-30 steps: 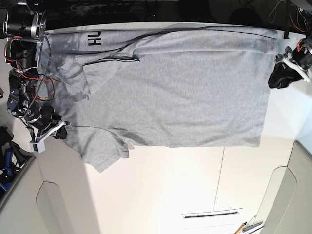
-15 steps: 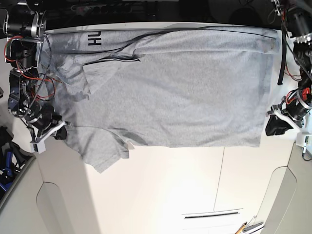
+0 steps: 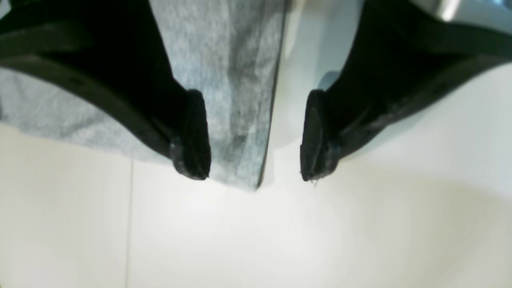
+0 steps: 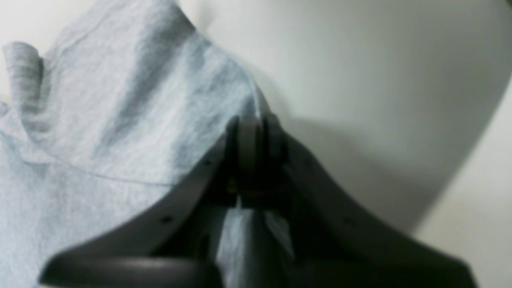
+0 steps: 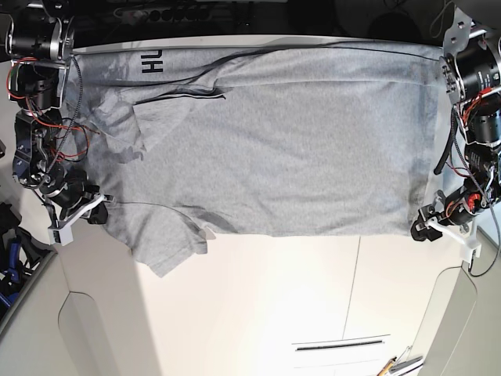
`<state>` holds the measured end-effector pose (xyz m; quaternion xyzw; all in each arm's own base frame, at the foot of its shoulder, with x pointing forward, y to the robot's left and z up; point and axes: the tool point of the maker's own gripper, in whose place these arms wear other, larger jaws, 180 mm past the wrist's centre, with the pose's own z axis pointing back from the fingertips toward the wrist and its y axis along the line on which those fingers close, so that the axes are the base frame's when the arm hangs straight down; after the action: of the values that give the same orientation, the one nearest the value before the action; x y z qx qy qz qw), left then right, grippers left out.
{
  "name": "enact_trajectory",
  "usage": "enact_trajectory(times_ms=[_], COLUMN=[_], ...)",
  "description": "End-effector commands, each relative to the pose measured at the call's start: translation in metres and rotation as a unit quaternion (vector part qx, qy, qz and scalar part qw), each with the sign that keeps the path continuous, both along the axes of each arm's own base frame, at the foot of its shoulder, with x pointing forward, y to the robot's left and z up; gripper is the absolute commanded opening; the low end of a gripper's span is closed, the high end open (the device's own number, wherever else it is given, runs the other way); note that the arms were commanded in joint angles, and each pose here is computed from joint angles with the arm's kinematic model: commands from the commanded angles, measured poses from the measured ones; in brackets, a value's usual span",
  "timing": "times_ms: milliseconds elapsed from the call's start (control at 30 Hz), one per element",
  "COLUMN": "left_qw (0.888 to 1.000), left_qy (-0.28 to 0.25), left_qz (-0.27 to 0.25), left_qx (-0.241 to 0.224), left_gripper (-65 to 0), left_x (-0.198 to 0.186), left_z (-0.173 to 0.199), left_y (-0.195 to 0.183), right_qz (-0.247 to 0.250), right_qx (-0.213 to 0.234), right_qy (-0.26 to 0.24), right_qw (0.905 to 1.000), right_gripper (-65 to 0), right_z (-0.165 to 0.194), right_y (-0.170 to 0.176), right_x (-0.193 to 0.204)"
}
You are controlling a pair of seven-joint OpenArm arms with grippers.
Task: Fold the T-shirt properly
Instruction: 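Grasp the shirt's collar-side edge with both grippers, then fold the grasped edge over onto the folded hem with both grippers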
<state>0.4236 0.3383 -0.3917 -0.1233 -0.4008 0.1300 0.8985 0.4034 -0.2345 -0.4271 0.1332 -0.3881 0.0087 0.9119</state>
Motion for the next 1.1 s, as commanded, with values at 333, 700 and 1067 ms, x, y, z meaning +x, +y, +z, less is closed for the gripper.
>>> enact_trajectory(times_ms=[333, 700, 1067], left_qw=[1.0, 1.0, 0.997], left_qy=[-0.007, -0.01, -0.055], left_qz=[0.002, -0.003, -0.062], left_qx=[-0.007, -0.02, -0.005], left_gripper=[-26.3, -65.0, -65.0], left_x=[0.011, 0.013, -0.013], left_z=[0.001, -0.004, 0.048], left_y=[-0.006, -0.021, -0.01], right_qz=[-0.003, -0.001, 0.064], right_qx=[0.002, 0.001, -0.05], right_qy=[0.007, 0.008, -0.007], right_qw=[1.0, 1.0, 0.9967], right_gripper=[-65.0, -65.0, -65.0], right_z=[0.003, 0.005, 0.059], right_y=[-0.004, -0.004, 0.014], right_x=[0.002, 0.002, -0.004])
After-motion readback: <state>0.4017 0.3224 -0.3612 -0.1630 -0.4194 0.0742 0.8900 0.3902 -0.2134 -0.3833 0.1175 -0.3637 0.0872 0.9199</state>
